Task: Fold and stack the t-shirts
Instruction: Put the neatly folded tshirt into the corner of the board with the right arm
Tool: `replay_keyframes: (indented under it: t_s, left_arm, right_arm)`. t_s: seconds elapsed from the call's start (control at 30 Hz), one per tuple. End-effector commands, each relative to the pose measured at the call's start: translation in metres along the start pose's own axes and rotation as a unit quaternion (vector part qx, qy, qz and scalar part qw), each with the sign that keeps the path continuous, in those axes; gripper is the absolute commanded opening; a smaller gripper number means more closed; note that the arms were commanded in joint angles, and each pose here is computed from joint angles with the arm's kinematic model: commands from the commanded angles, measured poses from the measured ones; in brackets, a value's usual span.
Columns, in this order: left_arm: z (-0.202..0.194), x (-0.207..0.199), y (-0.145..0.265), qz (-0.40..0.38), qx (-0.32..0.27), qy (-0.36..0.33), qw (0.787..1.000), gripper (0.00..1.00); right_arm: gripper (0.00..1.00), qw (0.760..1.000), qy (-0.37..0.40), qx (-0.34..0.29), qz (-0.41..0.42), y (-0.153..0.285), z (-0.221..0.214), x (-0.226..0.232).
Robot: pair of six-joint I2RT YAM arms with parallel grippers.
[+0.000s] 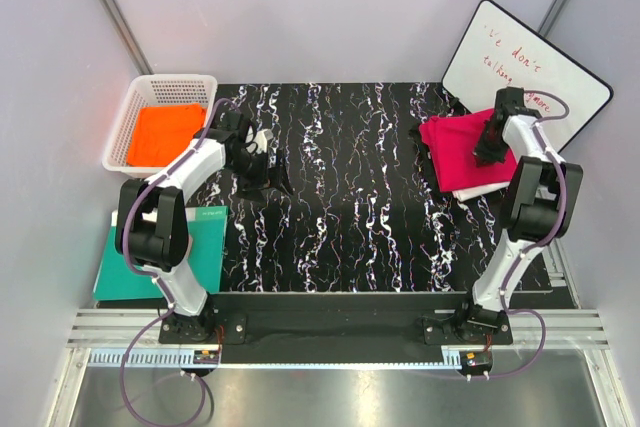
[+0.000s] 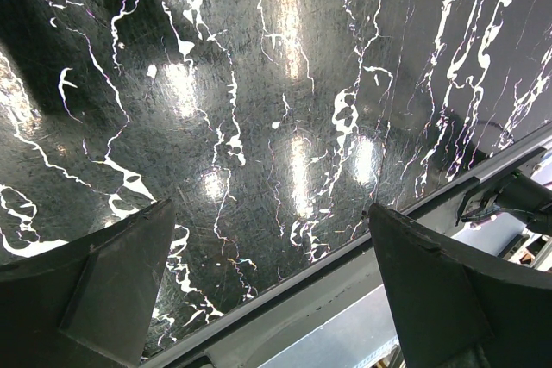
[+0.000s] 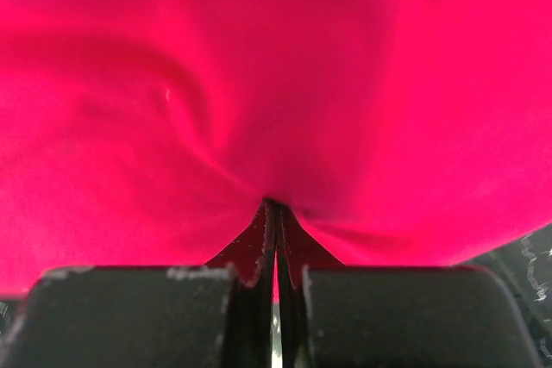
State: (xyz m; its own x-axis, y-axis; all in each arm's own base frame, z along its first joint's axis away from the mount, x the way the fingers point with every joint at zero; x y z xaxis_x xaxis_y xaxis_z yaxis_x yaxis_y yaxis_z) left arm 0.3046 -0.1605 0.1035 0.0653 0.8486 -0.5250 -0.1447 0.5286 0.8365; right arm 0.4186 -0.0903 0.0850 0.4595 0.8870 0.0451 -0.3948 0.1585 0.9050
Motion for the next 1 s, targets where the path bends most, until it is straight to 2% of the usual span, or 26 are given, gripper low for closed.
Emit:
replay_keyframes:
  t_s: [0.0,0.13,0.23,0.37,0.47,0.57,0.6,0.63,0.67,0.7,0.73,0.8,0.97]
  left_arm:
    - [0.004,-0.010,0.009,-0.016,-0.018,-0.018,1.000,0.99]
    - [0.002,-0.011,0.010,-0.015,-0.020,-0.016,1.000,0.99]
    - [0.004,-0.011,0.013,-0.014,-0.024,-0.018,0.999,0.99]
    - [0.008,-0.015,0.017,-0.015,-0.033,-0.023,0.999,0.99]
    - [0.012,-0.017,0.020,-0.015,-0.038,-0.026,0.999,0.99]
    - [0.020,-0.022,0.028,-0.016,-0.058,-0.041,0.997,0.99]
    - [0.022,-0.025,0.034,-0.015,-0.067,-0.048,0.996,0.99]
    - [0.027,-0.028,0.039,-0.014,-0.078,-0.056,0.995,0.99]
    - [0.030,-0.028,0.043,-0.009,-0.086,-0.061,0.994,0.99]
    - [0.032,-0.030,0.048,-0.006,-0.097,-0.069,0.993,0.99]
    - [0.038,-0.032,0.053,-0.001,-0.109,-0.072,0.991,0.99]
    - [0.046,-0.029,0.062,0.022,-0.129,-0.076,0.989,0.99]
    - [0.049,-0.018,0.068,0.059,-0.131,-0.078,0.987,0.99]
  right_arm:
    - [0.00,0.998,0.006,-0.030,-0.063,-0.011,0.030,-0.010]
    - [0.00,0.994,0.051,0.018,-0.093,-0.030,0.007,-0.010]
    - [0.00,0.994,0.061,0.027,-0.090,-0.030,-0.002,-0.007]
    - [0.00,0.998,0.045,-0.013,-0.041,0.006,0.013,0.010]
    - [0.01,0.998,0.028,-0.061,0.008,0.050,0.032,0.026]
    - [0.17,0.991,0.013,-0.118,0.066,0.105,0.050,0.042]
    - [0.35,0.984,0.013,-0.143,0.102,0.131,0.055,0.051]
    - [0.45,0.979,0.015,-0.152,0.132,0.145,0.055,0.062]
    - [0.60,0.975,0.017,-0.161,0.152,0.155,0.056,0.069]
    - [0.87,0.967,0.027,-0.170,0.185,0.170,0.053,0.081]
    - [1.00,0.964,0.044,-0.169,0.199,0.175,0.047,0.093]
    - [1.00,0.965,0.068,-0.169,0.190,0.176,0.037,0.104]
    - [1.00,0.958,0.161,-0.137,0.193,0.159,-0.006,0.158]
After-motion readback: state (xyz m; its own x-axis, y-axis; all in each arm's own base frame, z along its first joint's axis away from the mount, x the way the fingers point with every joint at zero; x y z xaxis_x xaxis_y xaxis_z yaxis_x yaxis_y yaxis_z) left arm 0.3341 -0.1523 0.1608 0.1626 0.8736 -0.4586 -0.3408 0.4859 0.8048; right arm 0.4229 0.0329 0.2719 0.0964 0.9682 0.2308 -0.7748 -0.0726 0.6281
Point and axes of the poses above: each gripper's point midway between its finger pads, its own y axis back along the fingers, its own x axis along the line the jaws close on, z = x × y, the point moved 1 cm from there along y, back along the fingers, and after that the axes turned 1 degree about y, right-handed, at the moved point
